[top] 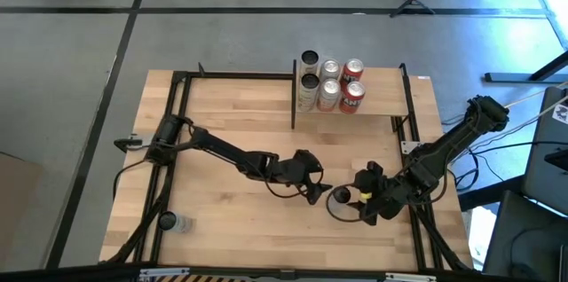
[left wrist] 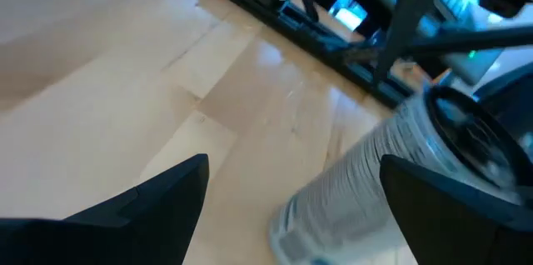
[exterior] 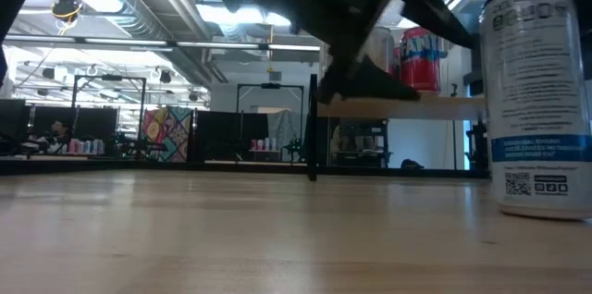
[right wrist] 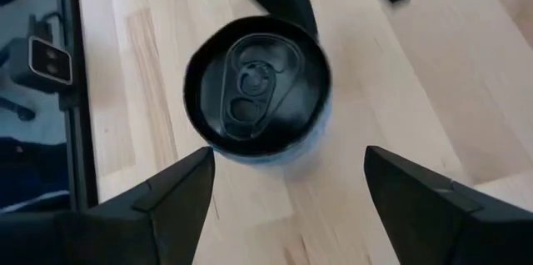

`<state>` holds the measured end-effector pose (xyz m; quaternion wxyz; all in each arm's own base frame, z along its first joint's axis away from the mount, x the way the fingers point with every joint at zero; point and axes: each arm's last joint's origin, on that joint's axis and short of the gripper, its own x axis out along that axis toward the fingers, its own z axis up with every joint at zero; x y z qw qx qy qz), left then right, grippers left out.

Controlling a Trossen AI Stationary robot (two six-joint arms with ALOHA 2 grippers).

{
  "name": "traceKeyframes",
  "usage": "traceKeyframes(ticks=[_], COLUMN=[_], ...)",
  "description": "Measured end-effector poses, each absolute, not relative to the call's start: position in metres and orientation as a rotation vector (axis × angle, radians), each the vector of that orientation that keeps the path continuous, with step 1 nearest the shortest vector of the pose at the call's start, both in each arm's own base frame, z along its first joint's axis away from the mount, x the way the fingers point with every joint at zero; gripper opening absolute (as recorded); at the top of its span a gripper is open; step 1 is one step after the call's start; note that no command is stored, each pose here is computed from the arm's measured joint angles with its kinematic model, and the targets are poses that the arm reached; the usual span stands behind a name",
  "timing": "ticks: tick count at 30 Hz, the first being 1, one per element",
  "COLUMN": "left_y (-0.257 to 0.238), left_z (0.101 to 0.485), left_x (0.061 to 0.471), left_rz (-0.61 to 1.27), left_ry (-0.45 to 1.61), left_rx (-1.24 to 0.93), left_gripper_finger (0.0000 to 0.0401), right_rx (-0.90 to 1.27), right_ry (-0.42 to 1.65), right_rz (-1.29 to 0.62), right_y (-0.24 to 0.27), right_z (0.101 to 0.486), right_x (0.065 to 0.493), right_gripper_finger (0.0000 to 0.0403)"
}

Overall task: Place canned beverage on shelf
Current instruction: Put the right black soda can onto the shelf

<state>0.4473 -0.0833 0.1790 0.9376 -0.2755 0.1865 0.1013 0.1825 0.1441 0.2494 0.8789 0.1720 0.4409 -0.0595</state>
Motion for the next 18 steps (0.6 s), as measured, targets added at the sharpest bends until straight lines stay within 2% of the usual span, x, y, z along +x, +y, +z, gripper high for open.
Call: traceKeyframes(ticks=[9,13,18], left_y=[-0.098,-0.118,-0.136], left_z=[0.206,0.201,0.188], left_x=[0.425,0.421,0.427], left_rz=[0.176,0.118,0.081], left_ry=[0.498,0.524,0.463], left_rx=[-0.441,-0.439,-0.448], left_gripper_finger=[0.0350,0.0350,0.0350], right_rx=[0.339,0.308,0.299], right_ry=[1.031,1.061,1.001], right_rz=[-0.075,-0.121,-0.231], right_y=[0.143,0.139,0.132], right_z=[0.246,0.244,0.244], right_x=[0.177,0.173,0.176], right_gripper_finger=[0.0301,0.0301,0.0301])
